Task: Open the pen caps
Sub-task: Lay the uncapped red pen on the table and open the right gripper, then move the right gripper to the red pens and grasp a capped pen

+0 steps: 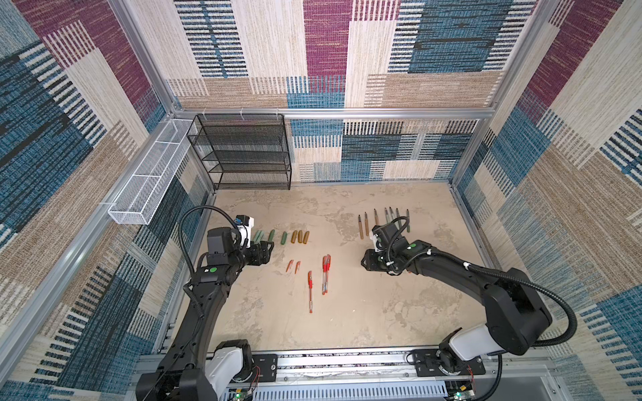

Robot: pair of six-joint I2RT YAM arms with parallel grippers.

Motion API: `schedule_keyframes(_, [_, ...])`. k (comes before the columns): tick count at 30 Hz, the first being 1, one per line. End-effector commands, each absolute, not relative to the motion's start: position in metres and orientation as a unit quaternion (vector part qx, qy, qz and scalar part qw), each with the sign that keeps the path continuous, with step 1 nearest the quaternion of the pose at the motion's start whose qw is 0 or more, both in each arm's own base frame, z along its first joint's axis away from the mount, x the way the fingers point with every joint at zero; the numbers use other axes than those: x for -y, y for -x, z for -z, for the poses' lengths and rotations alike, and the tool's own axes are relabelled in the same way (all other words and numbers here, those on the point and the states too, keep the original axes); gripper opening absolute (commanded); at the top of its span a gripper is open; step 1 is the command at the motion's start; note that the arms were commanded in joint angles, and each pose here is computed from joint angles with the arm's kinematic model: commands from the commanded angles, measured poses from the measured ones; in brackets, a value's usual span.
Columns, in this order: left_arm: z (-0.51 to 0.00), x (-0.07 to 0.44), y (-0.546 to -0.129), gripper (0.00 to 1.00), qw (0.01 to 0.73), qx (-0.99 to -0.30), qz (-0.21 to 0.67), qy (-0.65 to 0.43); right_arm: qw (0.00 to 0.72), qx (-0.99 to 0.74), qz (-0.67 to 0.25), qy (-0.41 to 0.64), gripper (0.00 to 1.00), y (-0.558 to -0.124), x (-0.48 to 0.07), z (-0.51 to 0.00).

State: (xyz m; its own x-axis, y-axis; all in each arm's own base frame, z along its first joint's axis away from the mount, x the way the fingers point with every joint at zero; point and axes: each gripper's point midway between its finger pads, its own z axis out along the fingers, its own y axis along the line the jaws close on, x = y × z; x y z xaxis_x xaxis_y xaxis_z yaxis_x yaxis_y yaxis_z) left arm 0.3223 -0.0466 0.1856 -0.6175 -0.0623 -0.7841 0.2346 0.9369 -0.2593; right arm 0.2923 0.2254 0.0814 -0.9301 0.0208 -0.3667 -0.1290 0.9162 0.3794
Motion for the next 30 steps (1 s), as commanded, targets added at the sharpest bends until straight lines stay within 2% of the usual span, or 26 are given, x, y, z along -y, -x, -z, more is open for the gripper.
schedule_keyframes(1, [-0.193, 0.049, -0.324, 0.80, 0.444, -0.877, 0.177, -0.055, 0.204, -0.955, -0.215, 0.018, 0.39, -0.301, -0.249, -0.088])
schedule_keyframes(13, [-0.193, 0.048, -0.324, 0.81, 0.446, -0.877, 0.167, -0.056, 0.171, -0.961, -0.194, 0.097, 0.39, -0.295, -0.331, -0.061])
schedule_keyframes(20, [-0.194, 0.050, -0.323, 0.81, 0.447, -0.877, 0.167, -0.059, 0.149, -0.966, -0.179, 0.116, 0.34, -0.290, -0.346, -0.042])
schedule_keyframes(30, [-0.196, 0.051, -0.323, 0.81, 0.445, -0.877, 0.170, -0.057, 0.122, -0.976, -0.137, 0.119, 0.28, -0.283, -0.338, -0.018])
